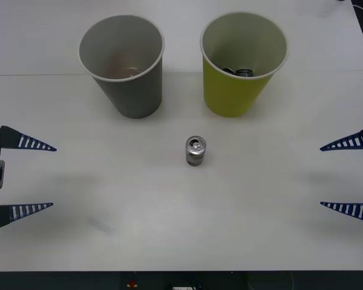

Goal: Put the can into the green bin and the plastic bottle into the gray bin

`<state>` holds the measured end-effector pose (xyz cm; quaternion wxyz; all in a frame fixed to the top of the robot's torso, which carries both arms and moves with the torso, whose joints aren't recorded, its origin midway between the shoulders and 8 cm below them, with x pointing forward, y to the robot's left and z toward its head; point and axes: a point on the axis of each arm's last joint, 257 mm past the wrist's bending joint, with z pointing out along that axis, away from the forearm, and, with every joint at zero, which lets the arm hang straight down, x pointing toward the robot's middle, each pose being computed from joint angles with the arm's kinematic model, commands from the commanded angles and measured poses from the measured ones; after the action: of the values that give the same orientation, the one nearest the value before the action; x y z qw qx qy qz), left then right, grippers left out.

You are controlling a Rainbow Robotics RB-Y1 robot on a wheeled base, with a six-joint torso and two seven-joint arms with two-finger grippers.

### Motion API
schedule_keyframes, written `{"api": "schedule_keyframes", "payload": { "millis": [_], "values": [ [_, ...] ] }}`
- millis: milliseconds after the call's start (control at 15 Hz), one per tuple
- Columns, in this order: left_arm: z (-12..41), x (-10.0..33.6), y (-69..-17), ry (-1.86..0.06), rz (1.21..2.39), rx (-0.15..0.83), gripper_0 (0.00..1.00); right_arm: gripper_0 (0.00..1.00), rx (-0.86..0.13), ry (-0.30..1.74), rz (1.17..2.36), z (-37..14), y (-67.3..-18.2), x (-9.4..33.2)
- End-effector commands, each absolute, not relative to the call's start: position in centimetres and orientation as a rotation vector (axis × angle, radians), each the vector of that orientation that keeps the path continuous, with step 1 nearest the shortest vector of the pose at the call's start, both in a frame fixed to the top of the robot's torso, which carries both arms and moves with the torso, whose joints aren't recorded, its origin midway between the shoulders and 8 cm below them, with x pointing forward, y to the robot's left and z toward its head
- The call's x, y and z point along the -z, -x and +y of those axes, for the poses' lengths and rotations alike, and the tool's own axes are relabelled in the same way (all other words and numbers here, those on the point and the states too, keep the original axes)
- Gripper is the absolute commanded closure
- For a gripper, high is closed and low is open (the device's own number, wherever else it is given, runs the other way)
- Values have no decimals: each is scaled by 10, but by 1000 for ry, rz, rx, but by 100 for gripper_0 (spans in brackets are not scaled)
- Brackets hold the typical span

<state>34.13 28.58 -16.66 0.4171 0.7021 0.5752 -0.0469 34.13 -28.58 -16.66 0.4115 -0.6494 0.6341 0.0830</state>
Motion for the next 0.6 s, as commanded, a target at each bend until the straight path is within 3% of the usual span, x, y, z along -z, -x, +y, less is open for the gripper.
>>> {"api": "schedule_keyframes", "payload": {
  "millis": [67,600],
  "values": [
    [286,167,-341,-1762,1444,118,0,0,-219,1625,1611,-288,-341,172],
    [286,167,-341,-1762,1444,118,0,0,-259,1523,1622,-286,-348,173]
  ]
}}
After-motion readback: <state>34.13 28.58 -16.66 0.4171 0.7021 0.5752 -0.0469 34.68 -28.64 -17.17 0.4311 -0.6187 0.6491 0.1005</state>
